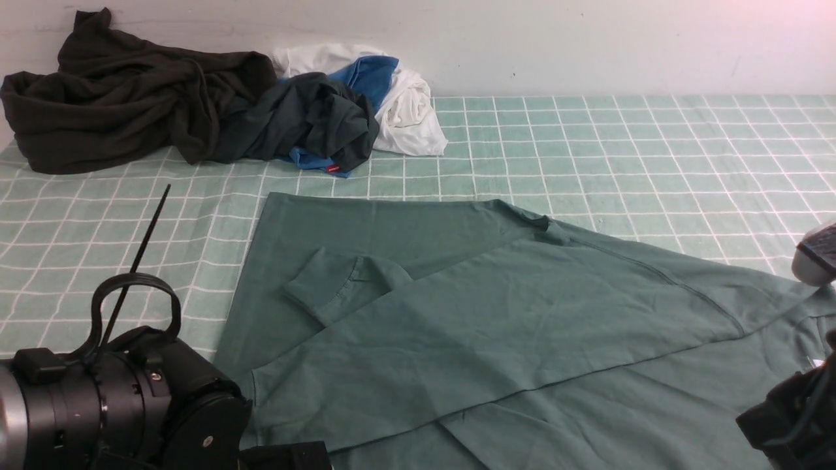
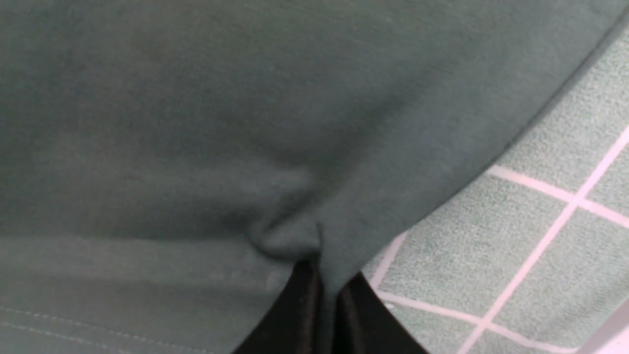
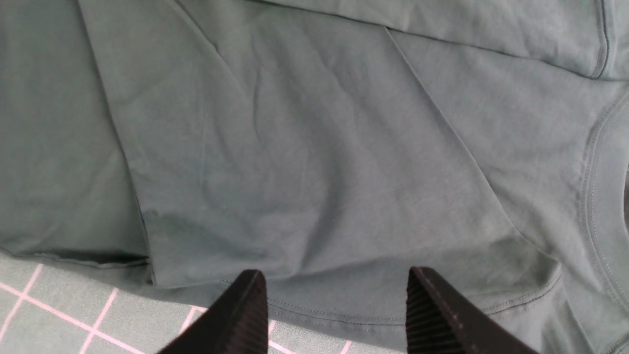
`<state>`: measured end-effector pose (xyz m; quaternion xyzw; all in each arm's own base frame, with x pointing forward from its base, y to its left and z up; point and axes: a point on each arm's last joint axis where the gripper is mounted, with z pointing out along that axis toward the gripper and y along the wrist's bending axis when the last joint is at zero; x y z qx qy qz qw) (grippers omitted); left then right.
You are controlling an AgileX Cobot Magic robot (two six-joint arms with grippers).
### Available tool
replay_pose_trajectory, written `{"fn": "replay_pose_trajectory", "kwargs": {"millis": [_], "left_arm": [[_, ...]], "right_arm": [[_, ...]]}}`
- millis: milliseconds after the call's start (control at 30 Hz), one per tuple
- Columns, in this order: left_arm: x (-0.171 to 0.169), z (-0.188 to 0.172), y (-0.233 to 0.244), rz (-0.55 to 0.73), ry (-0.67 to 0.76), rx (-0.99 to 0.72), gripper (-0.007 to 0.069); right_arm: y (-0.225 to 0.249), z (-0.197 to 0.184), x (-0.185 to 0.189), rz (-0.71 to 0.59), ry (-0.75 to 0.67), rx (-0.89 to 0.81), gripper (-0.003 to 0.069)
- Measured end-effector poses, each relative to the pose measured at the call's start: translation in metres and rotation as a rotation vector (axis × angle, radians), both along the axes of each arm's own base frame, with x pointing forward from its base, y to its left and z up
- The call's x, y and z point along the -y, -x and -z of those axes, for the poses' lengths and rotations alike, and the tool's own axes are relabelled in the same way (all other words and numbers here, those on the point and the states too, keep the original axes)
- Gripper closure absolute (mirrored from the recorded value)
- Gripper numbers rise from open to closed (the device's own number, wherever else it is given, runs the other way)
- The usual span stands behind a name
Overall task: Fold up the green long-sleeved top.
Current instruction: Use both arms simultaneously to clamp the lower edge of the clothing fabric
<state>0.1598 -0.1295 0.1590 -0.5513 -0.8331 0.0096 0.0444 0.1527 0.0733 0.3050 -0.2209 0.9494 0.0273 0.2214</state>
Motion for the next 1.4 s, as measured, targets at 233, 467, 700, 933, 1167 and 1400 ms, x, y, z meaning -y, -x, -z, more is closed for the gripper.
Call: {"fn": "replay_pose_trajectory", "kwargs": {"millis": [233, 467, 700, 933, 1167, 1400], "left_arm": [[-0.009, -0.014, 0.008, -0.061, -0.056, -0.016, 0.0620], [-0.026, -0.036, 0.015, -0.125, -0.062, -0.001, 0.0620], [-0.030, -0.038, 0.013, -0.153, -0.053, 0.008, 0.0620], [-0.030, -0.038, 0.013, -0.157, -0.048, 0.011, 0.0620], [-0.029, -0.038, 0.012, -0.160, -0.041, 0.020, 0.0620], [-0.029, -0.038, 0.011, -0.163, -0.033, 0.028, 0.0620]], "right_arm": [[0.003, 0.005, -0.008, -0.247, 0.068, -0.001, 0.0292], [0.004, 0.059, -0.025, -0.574, 0.173, -0.187, 0.0265], [0.006, 0.114, -0.038, -0.833, 0.269, -0.285, 0.0259], [0.003, 0.150, -0.035, -0.890, 0.340, -0.292, 0.0259], [-0.005, 0.152, -0.033, -0.882, 0.404, -0.230, 0.0279], [-0.007, 0.152, -0.032, -0.852, 0.415, -0.218, 0.0476]]}}
